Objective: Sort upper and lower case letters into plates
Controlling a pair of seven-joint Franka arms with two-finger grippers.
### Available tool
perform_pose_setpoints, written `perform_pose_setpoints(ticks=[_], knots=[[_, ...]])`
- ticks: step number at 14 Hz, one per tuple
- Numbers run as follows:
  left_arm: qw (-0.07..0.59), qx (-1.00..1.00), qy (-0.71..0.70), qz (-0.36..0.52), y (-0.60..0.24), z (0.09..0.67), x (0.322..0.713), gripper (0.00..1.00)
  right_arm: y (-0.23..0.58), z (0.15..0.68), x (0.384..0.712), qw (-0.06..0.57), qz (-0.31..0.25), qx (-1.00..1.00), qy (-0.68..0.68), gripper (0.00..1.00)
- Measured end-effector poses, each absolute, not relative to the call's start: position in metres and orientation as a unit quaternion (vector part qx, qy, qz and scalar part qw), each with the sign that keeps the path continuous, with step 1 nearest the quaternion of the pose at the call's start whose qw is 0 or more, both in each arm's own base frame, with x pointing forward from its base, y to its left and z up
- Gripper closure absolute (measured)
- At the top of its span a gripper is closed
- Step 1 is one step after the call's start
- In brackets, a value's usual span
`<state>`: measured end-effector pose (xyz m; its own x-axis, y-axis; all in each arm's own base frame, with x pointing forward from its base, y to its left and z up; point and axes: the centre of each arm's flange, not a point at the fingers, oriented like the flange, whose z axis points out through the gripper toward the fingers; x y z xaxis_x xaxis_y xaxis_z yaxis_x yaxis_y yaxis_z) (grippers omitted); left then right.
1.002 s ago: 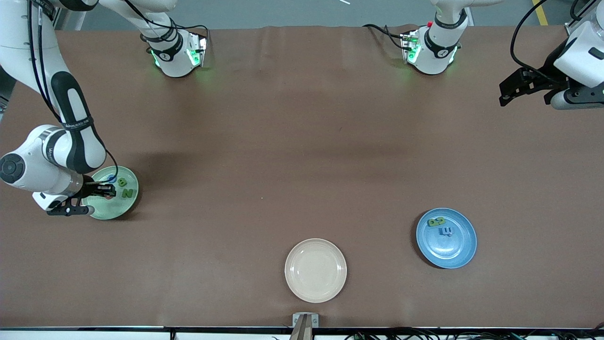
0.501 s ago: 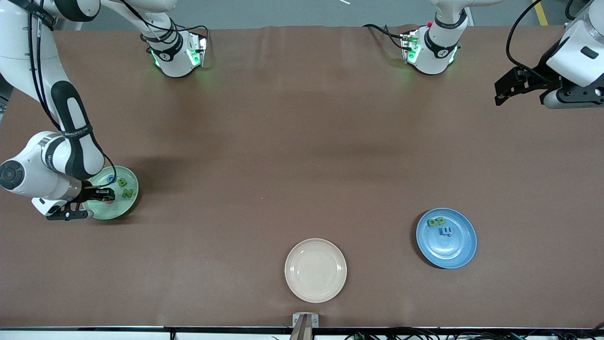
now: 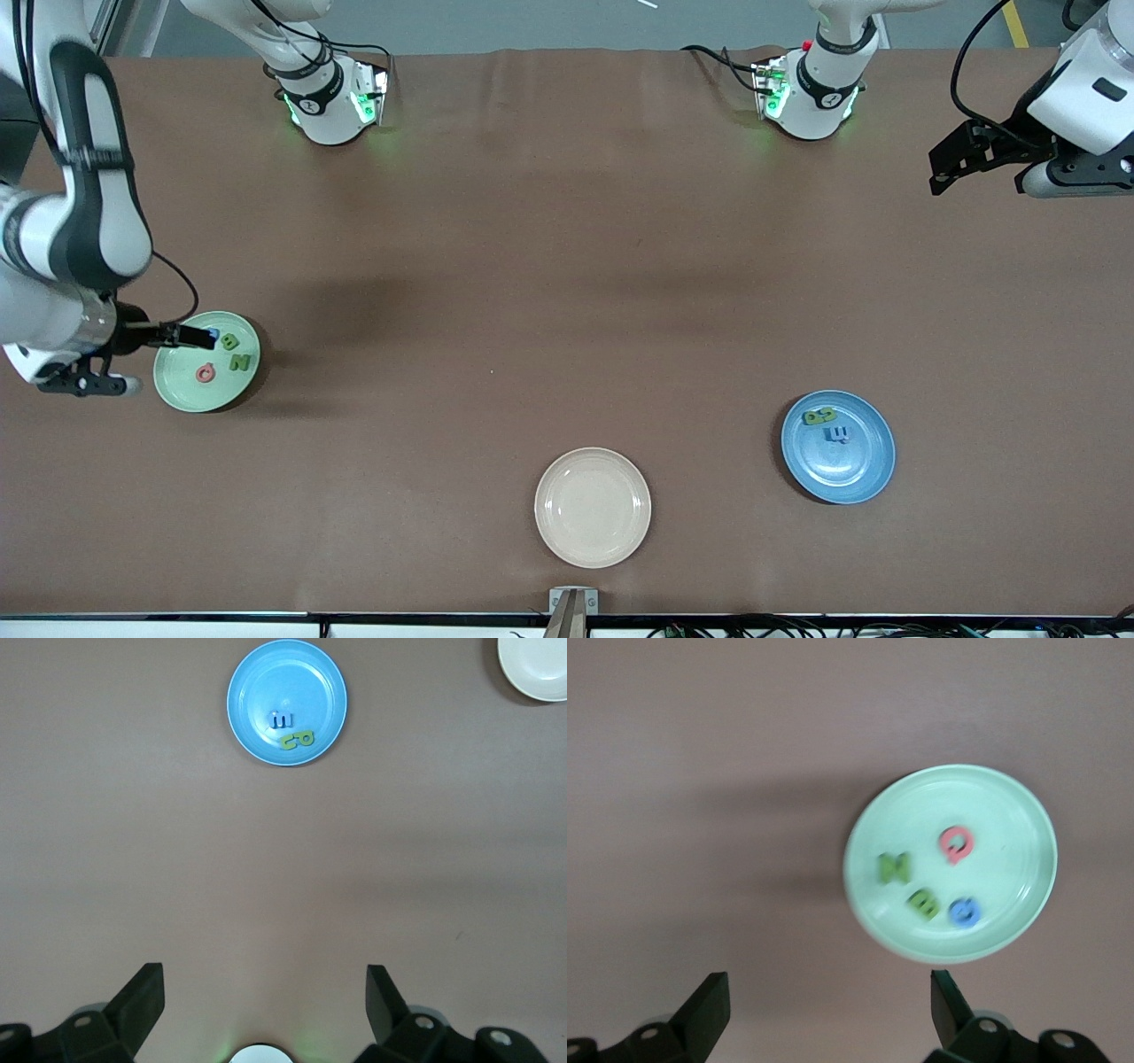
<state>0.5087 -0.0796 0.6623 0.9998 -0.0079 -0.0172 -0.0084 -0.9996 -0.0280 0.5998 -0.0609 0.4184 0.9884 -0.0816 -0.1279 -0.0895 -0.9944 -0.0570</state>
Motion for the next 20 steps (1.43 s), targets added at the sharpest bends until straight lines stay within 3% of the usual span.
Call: perform_pose_setpoints(ticks=[3,7,20], knots=[[0.014,-1.0,0.004,0.001,-0.08,0.67,0.503,0.0,-0.018,0.524,0.571,0.04,0.046,-0.998,0.026,0.0],[0.014,-1.0,0.003,-0.001,-0.079,0.671,0.503,0.0,-0.015,0.631,0.562,0.032,0.009,-0.999,0.015,0.0],[0.013,-1.0,0.003,-0.002,-0.079,0.666,0.508,0.0,-0.025,0.669,0.529,0.03,-0.015,-0.999,0.018,0.0]])
